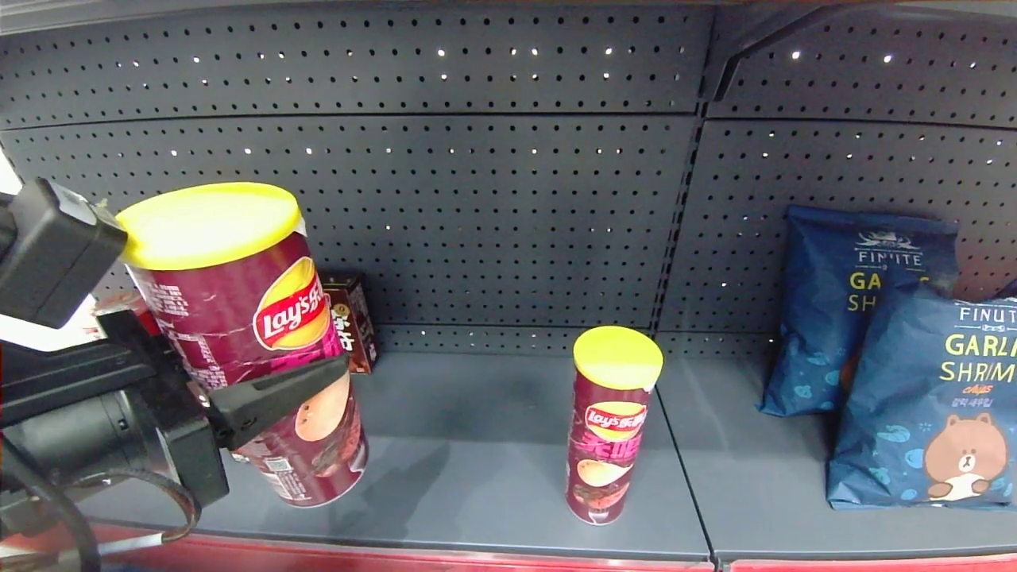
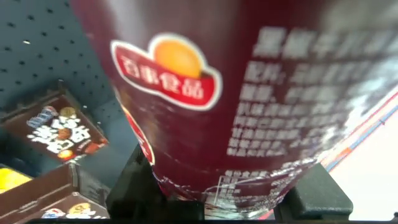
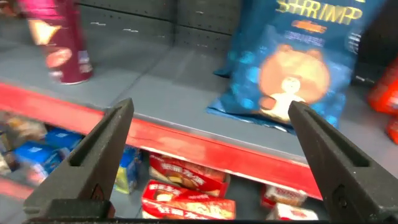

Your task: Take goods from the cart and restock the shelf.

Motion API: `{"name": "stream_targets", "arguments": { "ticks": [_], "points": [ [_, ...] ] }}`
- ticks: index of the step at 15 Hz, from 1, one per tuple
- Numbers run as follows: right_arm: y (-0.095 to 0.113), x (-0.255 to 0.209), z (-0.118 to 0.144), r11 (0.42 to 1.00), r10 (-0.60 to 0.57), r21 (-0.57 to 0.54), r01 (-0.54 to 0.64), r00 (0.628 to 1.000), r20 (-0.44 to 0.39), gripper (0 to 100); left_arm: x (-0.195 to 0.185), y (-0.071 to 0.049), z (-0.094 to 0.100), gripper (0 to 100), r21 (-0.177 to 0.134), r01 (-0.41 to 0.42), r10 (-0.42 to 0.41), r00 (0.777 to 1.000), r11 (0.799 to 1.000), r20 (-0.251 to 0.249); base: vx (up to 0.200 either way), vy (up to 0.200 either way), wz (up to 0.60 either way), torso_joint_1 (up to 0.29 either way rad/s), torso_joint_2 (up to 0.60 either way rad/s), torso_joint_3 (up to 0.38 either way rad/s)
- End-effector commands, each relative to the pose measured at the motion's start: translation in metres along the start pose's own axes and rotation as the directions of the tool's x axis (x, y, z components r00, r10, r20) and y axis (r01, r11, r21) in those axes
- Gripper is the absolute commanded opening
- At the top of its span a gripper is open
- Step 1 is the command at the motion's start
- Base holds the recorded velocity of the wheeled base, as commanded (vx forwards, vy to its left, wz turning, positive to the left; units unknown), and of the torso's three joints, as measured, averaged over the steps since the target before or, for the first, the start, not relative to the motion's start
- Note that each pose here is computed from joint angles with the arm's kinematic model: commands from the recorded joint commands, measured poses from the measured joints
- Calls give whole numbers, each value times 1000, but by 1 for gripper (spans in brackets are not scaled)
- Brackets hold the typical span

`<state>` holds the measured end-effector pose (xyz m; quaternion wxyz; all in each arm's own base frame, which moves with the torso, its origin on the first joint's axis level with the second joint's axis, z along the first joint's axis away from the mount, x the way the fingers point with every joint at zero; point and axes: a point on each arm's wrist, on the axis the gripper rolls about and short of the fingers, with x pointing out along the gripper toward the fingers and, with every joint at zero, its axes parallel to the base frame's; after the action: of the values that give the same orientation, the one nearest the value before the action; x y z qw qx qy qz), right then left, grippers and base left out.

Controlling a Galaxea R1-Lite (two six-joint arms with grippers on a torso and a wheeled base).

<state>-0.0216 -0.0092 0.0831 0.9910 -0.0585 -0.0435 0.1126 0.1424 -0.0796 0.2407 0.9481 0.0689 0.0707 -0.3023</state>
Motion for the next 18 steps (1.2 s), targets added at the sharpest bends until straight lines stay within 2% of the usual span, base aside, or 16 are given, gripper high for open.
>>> {"name": "stream_targets", "arguments": {
  "ticks": [1,8,9,10,11,12,13,15,16,18],
  "points": [
    [0,0,0,1000,11,-1,-11,1000,0,100,0,-1,-5,0,-1,1,-1,1000,1000,-14,0,0,0,0,0,0],
    [1,0,0,1000,30,-2,-30,1000,1,100,1,1,-17,0,-15,-11,10,998,1000,-70,0,0,0,0,0,0],
    [1,0,0,999,33,-4,-33,999,2,100,12,1,-20,0,-38,-5,1,996,999,-93,0,0,0,0,0,0],
    [1,0,0,999,33,-2,-33,999,2,100,11,0,-19,0,-60,5,-10,996,998,-89,0,0,0,0,0,0],
    [1,0,0,999,34,-4,-34,999,2,100,13,-2,-14,0,-69,23,-29,996,997,-80,0,0,0,0,0,0],
    [1,0,0,999,36,-4,-36,999,2,100,15,-2,-14,0,-66,29,-35,996,997,-78,0,0,0,0,0,0],
    [1,0,0,999,43,-4,-43,999,3,100,28,-1,-16,0,-67,27,-34,993,997,-110,0,0,0,0,0,0],
    [1,0,0,999,42,-1,-42,999,3,100,49,2,-18,0,-78,27,-37,991,997,-130,0,0,0,0,0,0],
    [1,0,0,999,42,-2,-42,999,3,100,58,4,-20,0,-85,51,-61,990,995,-125,0,0,0,0,0,0],
    [1,0,0,999,43,-2,-43,999,3,100,69,8,-27,0,-110,181,-192,976,977,-107,0,0,0,0,0,0]
  ]
}}
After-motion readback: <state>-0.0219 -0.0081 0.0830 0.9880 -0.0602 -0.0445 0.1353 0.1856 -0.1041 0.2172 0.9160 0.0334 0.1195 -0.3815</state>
